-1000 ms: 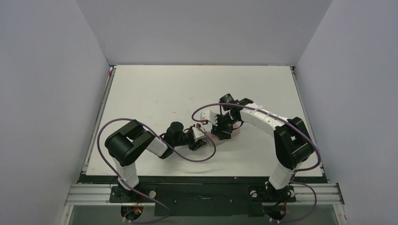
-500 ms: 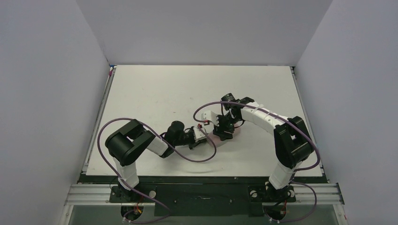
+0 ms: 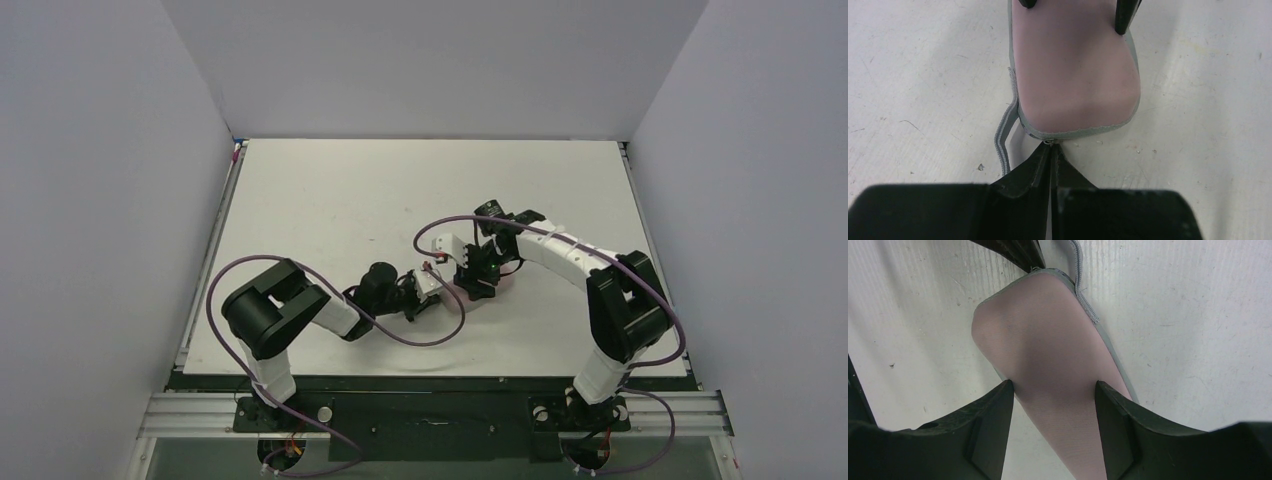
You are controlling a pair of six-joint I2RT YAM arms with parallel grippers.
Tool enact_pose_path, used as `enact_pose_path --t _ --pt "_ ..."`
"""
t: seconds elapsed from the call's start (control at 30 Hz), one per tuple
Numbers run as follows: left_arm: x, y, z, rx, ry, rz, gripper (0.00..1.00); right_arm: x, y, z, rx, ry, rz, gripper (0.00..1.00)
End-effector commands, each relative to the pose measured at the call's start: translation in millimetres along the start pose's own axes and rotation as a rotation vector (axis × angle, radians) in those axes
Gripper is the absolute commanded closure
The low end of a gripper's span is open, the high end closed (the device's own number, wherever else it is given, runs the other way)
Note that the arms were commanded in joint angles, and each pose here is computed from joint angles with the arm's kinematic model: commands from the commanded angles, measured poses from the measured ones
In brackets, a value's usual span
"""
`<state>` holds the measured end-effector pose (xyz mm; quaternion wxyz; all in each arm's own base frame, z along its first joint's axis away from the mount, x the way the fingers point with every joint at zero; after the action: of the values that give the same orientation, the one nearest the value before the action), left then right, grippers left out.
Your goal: Open the umbrella
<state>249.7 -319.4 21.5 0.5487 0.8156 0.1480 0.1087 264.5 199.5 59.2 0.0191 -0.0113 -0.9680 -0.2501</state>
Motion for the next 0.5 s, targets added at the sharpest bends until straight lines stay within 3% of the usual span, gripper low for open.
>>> enact_pose_path --t 0.0,0.27,0.47 --pt "-24.5 4.7 2.9 -0.007 -0.047 -0.008 1.0 50.3 -60.7 20.5 0.202 0.161 0.241 0.73" --pt "-79.9 11.8 0.2 -0.023 -0.146 0.006 1.0 37.5 -56.0 28.2 0.168 0.053 0.349 0.77" --pt "-62.5 11.1 8.2 0.01 -0.029 -0.108 1.0 28.5 -38.1 31.1 0.113 -0.018 0.474 0.78"
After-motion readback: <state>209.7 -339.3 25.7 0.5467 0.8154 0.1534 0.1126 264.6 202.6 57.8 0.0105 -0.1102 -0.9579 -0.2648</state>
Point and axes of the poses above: each gripper's point midway between its finger pads, its own z axis out along the fingers, its own x axis along the line the jaws close on, y = z × x, the point moved 1 cm from there along -z, back along the fingers, and after that the axes turned 2 degrees about -z, right-handed, at the moved point
